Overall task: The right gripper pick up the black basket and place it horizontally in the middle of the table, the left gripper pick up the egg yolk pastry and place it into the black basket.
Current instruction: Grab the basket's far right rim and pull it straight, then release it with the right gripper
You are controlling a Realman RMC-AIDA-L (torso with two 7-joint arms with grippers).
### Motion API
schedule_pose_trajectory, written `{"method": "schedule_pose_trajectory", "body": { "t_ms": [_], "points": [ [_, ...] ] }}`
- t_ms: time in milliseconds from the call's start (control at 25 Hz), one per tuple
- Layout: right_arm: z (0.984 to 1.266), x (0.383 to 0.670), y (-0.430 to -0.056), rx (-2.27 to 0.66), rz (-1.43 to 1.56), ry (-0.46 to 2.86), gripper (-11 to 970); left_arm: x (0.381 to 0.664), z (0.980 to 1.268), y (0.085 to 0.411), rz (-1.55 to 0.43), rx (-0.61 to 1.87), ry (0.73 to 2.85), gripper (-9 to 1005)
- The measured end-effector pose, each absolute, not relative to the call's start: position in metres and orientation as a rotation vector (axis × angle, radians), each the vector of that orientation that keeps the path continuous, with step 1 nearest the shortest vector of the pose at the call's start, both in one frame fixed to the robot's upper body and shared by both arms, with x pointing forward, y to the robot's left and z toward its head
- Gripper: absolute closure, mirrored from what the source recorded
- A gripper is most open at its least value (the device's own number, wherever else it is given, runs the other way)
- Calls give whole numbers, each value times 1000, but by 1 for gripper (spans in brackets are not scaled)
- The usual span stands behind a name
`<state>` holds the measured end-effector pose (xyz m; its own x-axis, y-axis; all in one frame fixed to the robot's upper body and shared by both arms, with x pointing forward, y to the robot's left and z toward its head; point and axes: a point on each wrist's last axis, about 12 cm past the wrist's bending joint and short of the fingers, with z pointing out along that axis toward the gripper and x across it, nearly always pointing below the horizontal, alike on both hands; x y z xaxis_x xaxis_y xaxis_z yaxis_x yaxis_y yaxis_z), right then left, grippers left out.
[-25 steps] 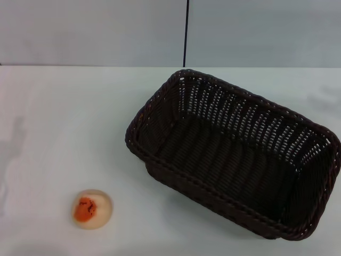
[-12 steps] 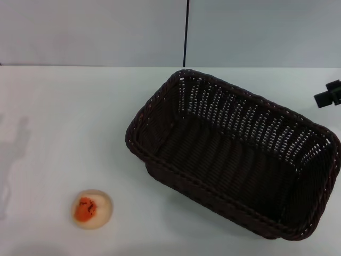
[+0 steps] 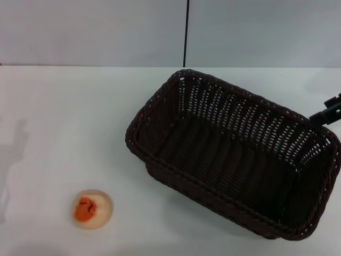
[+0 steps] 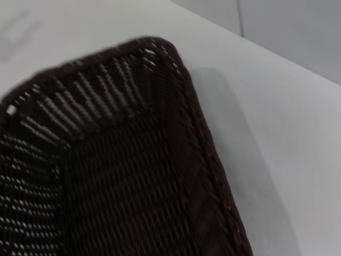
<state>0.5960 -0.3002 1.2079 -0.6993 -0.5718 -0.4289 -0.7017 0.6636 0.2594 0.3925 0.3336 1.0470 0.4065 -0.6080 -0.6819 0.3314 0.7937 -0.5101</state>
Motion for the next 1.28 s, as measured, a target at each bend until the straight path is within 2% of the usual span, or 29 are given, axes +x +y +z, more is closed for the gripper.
{"method": "schedule_pose_trajectory", "body": {
  "t_ms": [1200, 1280],
  "points": [
    [1167, 588, -267, -1187, 491, 2620, 271, 384, 1043, 335, -596, -326, 1011, 256],
    [1166, 587, -268, -1185, 491, 2620, 353, 384, 1043, 335, -597, -326, 1011, 256]
  ]
}}
